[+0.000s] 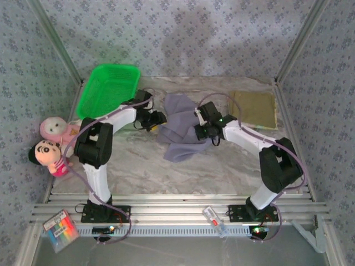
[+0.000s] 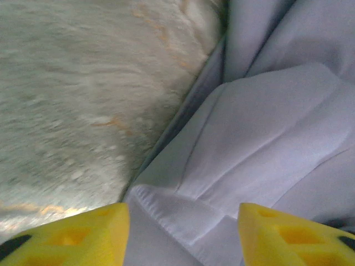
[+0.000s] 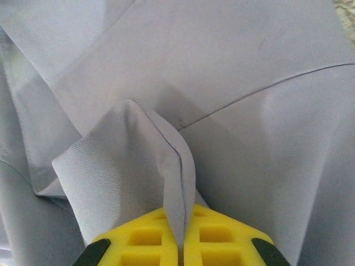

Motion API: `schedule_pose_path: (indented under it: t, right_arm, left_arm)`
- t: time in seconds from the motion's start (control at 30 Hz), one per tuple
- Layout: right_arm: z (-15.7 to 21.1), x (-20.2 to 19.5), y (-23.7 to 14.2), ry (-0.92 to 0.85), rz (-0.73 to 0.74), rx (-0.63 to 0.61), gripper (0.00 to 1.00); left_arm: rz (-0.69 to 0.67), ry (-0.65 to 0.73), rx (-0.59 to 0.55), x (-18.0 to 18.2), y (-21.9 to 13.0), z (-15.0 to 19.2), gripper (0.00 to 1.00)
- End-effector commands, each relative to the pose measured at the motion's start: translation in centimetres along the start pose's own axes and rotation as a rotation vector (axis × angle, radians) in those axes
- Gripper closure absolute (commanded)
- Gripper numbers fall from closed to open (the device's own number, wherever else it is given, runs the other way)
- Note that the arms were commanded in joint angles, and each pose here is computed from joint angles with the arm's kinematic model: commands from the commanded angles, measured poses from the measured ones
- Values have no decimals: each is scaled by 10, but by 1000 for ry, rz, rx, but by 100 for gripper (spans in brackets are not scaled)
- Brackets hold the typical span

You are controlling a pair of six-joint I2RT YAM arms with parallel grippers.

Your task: Fold and stack the skirts

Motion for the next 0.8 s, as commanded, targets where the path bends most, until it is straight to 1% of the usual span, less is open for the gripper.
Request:
schedule_pose_path:
  t: [0.0, 0.07, 0.13, 0.23, 0.33, 0.37, 0.4, 0.47, 0.5, 0.57, 0.63, 0.67, 0.73, 0.77]
  right_arm:
    - [-10, 2, -6, 90, -99, -133, 100]
    - [-11, -4, -10, 152, -139, -213, 100]
    - [-11, -9, -12, 201, -179, -252, 100]
    - [-9, -6, -13, 191, -231, -271, 100]
    - [-1, 1, -9, 122, -247, -237, 100]
    - [2, -1, -7, 99, -224, -221, 98]
    - [5, -5, -6, 80, -189, -205, 91]
    - [7, -12, -10, 27, -117, -162, 72]
    - [3, -12, -15, -5, -96, -151, 67]
    - [-3, -9, -25, -85, -63, -115, 60]
    - [-8, -3, -31, -180, -29, -80, 55]
    - [-10, -3, -33, -207, -2, -59, 54]
    - [-12, -2, -32, -221, 1, -5, 52]
    - [-20, 1, -34, -238, -12, 3, 50]
  left_arm:
    - [-12, 17, 62, -7, 10, 6, 55]
    - [-24, 4, 65, -6, 16, 5, 56]
    - [-35, -9, 74, -4, 22, 5, 56]
    - [-17, -19, 95, -6, 30, 5, 57]
    - [-15, -20, 104, -8, 35, 4, 60]
    - [-16, -20, 103, -9, 36, 2, 63]
    - [-16, -20, 99, -9, 36, 1, 65]
    - [-25, -20, 92, -9, 36, -1, 72]
    - [-29, -20, 87, -9, 35, -2, 76]
    - [-35, -19, 82, -10, 34, -3, 85]
    - [-39, -17, 78, -10, 32, -4, 91]
    - [-41, -18, 75, -10, 31, -5, 94]
    - [-40, -20, 71, -10, 29, -6, 100]
    - [-38, -20, 68, -11, 27, -6, 100]
Point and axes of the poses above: each hand's point on the last joint's axis, 136 mm out from that joint toward the fingers, its own y axis out along the fingers, its own x axis along the line the jaws close on, z = x × y, the point moved 3 cm from there along -y, back along the fingers, and after that the axes turned 2 degrees about -y, right-handed, at the moved point
